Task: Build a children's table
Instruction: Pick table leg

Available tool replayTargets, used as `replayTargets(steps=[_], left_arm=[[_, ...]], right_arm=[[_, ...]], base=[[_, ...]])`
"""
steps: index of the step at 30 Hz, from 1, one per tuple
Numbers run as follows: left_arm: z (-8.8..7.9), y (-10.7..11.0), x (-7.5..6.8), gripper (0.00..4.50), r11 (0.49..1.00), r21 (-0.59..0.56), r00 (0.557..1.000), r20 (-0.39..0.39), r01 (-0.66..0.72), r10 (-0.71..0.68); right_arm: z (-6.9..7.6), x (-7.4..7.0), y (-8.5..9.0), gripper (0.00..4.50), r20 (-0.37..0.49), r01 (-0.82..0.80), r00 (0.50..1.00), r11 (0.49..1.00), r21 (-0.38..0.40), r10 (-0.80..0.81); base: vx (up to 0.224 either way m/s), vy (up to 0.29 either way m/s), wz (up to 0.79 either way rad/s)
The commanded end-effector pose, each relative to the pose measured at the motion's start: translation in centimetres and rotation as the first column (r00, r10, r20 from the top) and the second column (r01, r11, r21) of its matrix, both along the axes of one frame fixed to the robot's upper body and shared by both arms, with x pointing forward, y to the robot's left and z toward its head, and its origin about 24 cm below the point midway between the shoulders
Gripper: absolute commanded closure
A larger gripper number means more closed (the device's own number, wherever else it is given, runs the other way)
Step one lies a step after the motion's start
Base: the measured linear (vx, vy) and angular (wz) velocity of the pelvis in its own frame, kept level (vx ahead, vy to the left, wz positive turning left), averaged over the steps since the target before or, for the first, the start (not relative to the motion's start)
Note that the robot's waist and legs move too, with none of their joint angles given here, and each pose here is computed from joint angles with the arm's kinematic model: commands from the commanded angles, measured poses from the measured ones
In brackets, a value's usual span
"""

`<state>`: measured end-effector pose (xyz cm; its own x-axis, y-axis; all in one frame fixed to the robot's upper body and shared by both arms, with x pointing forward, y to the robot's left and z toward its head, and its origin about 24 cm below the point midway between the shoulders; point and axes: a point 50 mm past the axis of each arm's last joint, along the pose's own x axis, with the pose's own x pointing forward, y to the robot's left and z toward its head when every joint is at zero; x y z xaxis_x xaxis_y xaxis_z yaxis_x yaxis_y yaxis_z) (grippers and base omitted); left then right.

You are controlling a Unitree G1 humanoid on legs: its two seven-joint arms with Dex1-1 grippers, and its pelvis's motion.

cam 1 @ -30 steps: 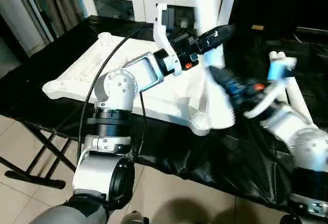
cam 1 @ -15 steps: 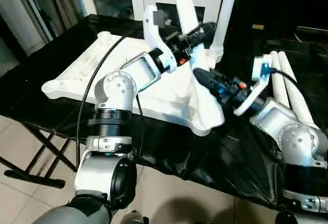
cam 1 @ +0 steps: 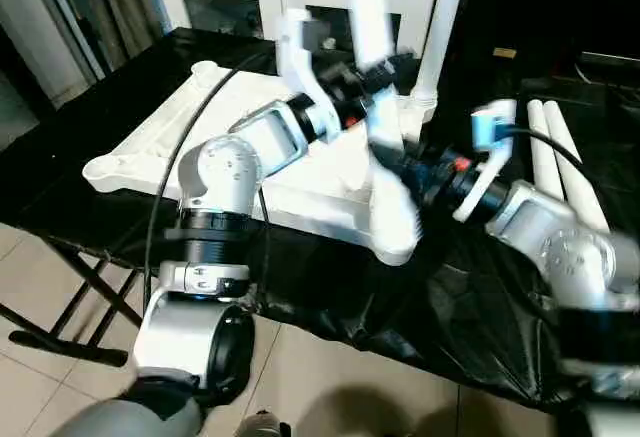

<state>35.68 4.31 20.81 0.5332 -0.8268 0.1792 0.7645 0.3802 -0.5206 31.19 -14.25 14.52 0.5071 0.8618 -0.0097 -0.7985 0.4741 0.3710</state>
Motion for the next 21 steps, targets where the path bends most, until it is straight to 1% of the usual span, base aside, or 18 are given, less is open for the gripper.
replayTargets(steps=[1,2,4,6,8,9,10,14,17,21], left_arm=[[1.48,-0.53,-0.39,2.7,0.998,0.031,0.993,0.096,0.061,-0.064],[1.5,-0.54,-0.41,2.7,0.997,0.034,0.993,0.098,0.065,-0.068],[1.77,-0.7,-0.62,2.7,0.992,0.061,0.985,0.126,0.113,-0.12],[1.83,-0.8,-0.81,2.7,0.987,0.075,0.979,0.141,0.141,-0.15],[1.74,-0.89,-0.93,2.7,0.982,0.092,0.974,0.139,0.165,-0.177],[1.74,-0.89,-0.93,2.7,0.982,0.092,0.974,0.139,0.165,-0.177],[1.7,-0.89,-0.96,2.7,0.98,0.105,0.972,0.145,0.172,-0.186],[1.68,-0.9,-0.98,2.7,0.977,0.109,0.969,0.15,0.182,-0.197],[1.63,-0.91,-0.99,2.7,0.974,0.116,0.965,0.154,0.196,-0.212],[1.59,-0.85,-0.96,2.7,0.972,0.119,0.963,0.154,0.204,-0.221]], right_arm=[[-0.82,0.15,-0.3,1.43,-0.05,-0.052,0.998,0.993,-0.103,0.047],[-0.82,0.14,-0.33,1.38,-0.052,-0.06,0.997,0.992,-0.108,0.054],[-0.73,0.29,-0.56,1.36,-0.095,-0.132,0.988,0.981,-0.145,0.119],[-0.65,0.38,-0.56,1.36,-0.107,-0.16,0.984,0.975,-0.156,0.145],[-0.56,0.3,-0.48,1.36,-0.115,-0.21,0.975,0.963,-0.169,0.192],[-0.56,0.3,-0.48,1.36,-0.115,-0.21,0.975,0.963,-0.169,0.192],[-0.5,0.23,-0.36,1.36,-0.125,-0.247,0.966,0.953,-0.173,0.228],[-0.53,0.26,-0.31,1.36,-0.125,-0.274,0.959,0.943,-0.19,0.253],[-0.74,-0.03,-0.1,1.36,-0.146,-0.344,0.937,0.915,-0.209,0.318],[-0.91,0.04,-0.05,1.36,-0.151,-0.351,0.934,0.913,-0.207,0.324]], base=[[0.0,0.0,0.0],[0.0,0.0,0.0],[0.0,0.0,0.0],[0.0,0.0,0.0],[0.0,0.0,0.0],[0.0,0.0,0.0],[0.0,0.0,0.0],[0.0,0.0,0.0],[0.0,0.0,0.0],[0.0,0.0,0.0]])
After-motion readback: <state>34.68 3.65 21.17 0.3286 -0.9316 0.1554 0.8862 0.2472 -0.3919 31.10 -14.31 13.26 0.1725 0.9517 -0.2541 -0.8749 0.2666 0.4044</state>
